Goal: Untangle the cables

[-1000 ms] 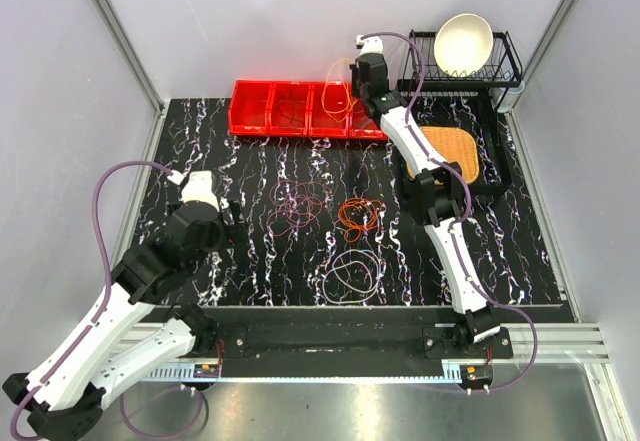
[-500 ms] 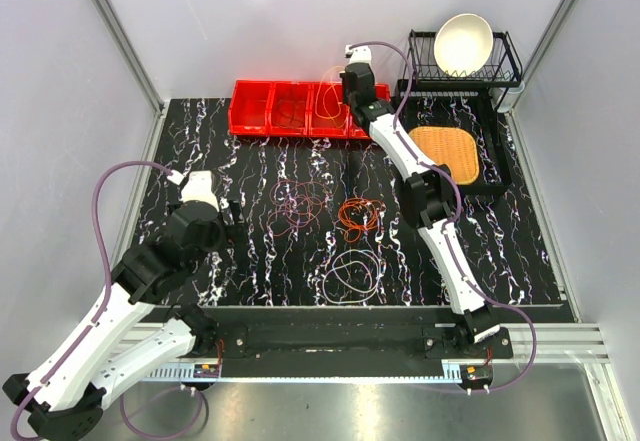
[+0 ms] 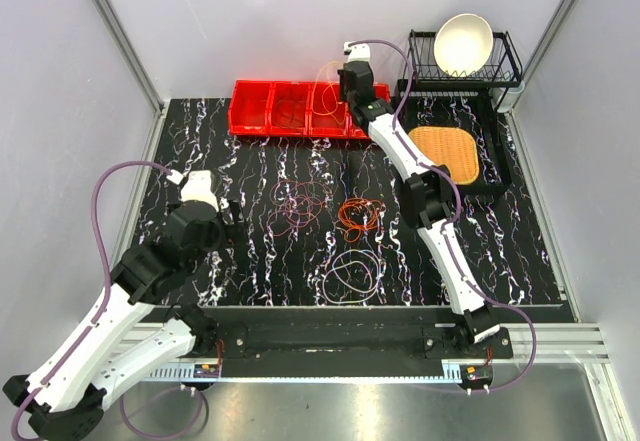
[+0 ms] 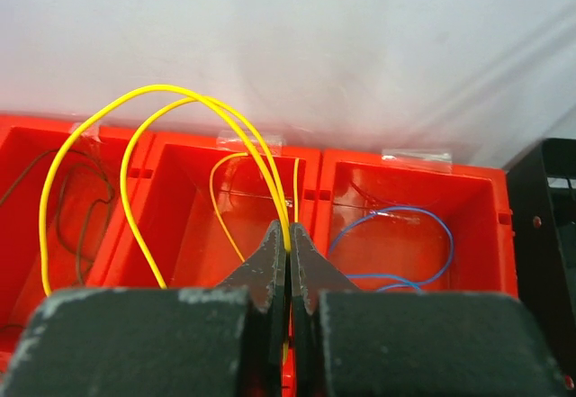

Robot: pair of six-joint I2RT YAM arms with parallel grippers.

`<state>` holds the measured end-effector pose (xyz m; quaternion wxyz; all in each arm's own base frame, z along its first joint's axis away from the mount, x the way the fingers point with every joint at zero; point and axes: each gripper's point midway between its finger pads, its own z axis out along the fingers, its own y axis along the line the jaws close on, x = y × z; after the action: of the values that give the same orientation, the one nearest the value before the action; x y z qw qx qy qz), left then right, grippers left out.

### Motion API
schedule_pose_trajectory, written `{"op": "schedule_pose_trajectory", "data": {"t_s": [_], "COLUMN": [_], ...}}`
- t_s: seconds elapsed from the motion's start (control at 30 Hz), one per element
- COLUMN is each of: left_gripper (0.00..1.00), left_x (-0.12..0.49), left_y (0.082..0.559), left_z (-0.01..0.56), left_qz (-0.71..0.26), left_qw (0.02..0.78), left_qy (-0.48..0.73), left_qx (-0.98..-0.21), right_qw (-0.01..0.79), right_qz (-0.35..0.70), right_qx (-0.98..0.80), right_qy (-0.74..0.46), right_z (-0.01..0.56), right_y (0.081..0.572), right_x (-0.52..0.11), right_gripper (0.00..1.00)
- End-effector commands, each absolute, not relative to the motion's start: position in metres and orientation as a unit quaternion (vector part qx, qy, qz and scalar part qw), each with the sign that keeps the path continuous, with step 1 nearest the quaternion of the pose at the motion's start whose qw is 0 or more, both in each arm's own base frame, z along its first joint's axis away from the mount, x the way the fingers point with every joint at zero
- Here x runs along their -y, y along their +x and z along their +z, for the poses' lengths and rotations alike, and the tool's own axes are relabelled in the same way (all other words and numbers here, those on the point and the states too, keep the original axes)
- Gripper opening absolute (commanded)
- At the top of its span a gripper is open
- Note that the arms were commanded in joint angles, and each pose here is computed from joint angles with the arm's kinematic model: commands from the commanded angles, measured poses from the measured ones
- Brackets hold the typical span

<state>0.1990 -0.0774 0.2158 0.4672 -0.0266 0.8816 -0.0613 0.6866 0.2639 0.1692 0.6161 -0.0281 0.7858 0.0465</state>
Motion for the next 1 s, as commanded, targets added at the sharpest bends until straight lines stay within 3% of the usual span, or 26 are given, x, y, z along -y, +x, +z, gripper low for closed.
{"op": "schedule_pose_trajectory", "data": {"t_s": [0.0, 0.83, 0.97], "left_gripper": [0.99, 0.99, 0.99], "left_x": [0.081, 0.08, 0.08], "left_y": [0.204, 0.205, 0.205], "left_z": [0.226, 0.226, 0.227], "left_qz": [-0.078, -0.079, -0.079], "left_qw": [0.488, 0.488, 0.49], "left_qy": [-0.027, -0.029, -0.029], "left_qx": [-0.869, -0.869, -0.868], "right_qw": [0.656, 0.65, 0.656], "right_qz": [0.077, 0.046, 0.034], "right_qx": [-0.75, -0.758, -0.754], "right_qy": [-0.035, -0.022, -0.012], "right_z": [0.207, 0.172, 0.172], "right_y": [0.686, 0.697, 0.699], "right_x": [-0.289, -0.275, -0.269], "right_gripper": [0.0, 0.02, 0.11]}}
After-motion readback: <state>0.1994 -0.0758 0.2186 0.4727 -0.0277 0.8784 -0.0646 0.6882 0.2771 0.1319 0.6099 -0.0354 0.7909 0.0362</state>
